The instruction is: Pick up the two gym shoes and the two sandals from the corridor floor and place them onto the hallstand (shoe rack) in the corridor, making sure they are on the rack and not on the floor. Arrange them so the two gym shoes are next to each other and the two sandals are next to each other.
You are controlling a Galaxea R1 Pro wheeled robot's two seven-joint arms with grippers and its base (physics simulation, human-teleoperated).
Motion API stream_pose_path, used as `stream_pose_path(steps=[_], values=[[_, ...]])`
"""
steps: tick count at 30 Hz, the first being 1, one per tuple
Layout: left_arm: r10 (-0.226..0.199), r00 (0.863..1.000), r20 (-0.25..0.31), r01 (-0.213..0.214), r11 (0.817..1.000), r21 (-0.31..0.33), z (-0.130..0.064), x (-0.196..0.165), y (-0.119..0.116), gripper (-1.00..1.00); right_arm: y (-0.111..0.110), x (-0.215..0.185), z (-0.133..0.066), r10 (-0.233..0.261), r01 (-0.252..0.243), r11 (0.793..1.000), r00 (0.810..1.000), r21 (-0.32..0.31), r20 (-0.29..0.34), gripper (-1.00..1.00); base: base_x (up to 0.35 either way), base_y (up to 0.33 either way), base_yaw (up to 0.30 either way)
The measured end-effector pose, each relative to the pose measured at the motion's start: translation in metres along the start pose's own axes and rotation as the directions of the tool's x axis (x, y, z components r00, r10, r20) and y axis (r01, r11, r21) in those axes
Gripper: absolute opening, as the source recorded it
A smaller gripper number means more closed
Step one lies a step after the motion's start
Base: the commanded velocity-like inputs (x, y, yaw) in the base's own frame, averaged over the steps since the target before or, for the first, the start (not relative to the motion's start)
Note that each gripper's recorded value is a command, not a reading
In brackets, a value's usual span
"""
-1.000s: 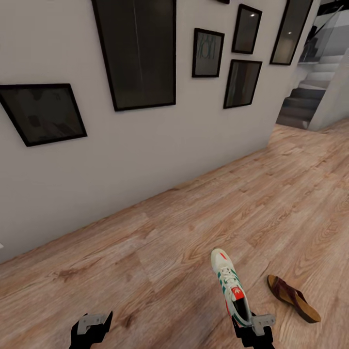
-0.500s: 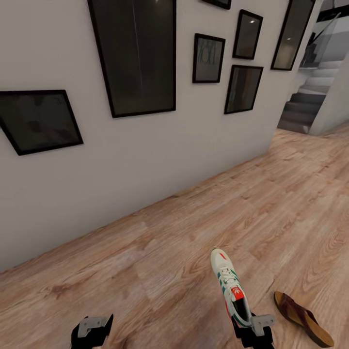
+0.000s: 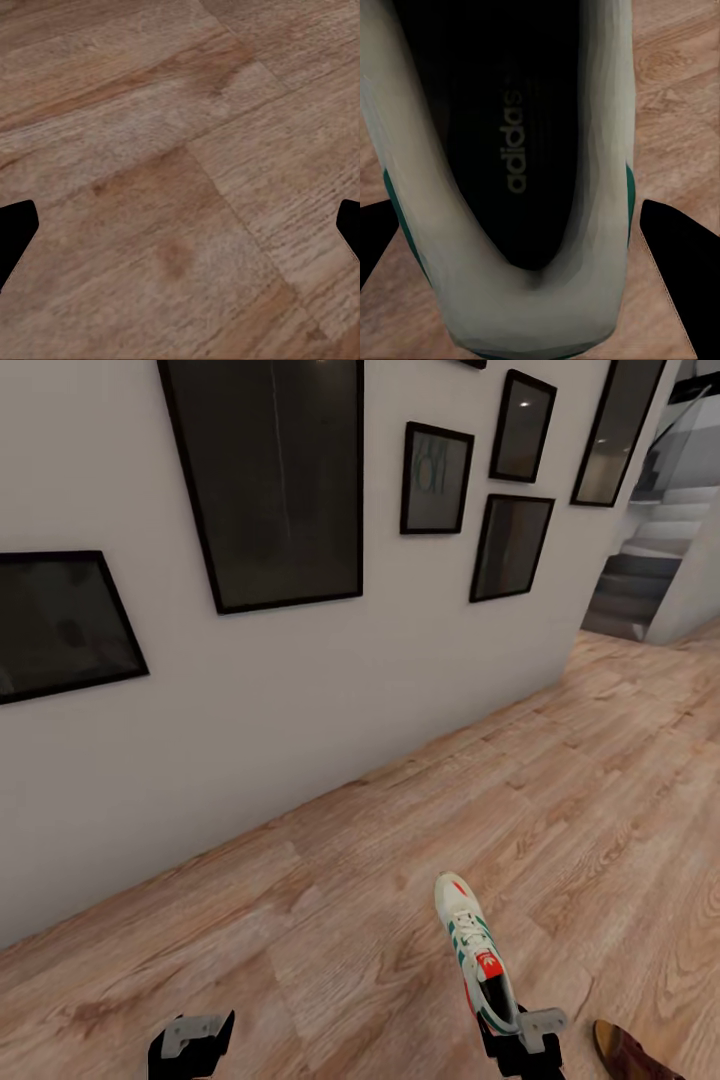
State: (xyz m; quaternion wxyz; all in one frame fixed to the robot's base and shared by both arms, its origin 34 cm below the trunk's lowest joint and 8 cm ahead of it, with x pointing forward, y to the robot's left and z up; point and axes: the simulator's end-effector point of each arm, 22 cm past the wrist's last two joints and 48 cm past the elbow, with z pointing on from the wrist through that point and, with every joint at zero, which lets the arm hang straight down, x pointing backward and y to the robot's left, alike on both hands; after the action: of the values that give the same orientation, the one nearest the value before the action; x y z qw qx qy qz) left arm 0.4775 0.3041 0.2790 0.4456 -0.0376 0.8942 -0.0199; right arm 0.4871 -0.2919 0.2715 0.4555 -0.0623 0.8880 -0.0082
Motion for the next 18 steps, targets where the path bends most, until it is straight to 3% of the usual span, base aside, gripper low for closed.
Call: stream_pose_path(steps=[18], values=[[-0.001, 1.000, 0.000, 0.001, 1.000, 0.000, 0.0001, 0.0000, -0.0001, 1.00, 0.0017, -0.0005, 0.0002, 0.002, -0.002, 1.000, 1.000, -0.001, 0.001, -1.00, 0.335, 0.000, 0.000]])
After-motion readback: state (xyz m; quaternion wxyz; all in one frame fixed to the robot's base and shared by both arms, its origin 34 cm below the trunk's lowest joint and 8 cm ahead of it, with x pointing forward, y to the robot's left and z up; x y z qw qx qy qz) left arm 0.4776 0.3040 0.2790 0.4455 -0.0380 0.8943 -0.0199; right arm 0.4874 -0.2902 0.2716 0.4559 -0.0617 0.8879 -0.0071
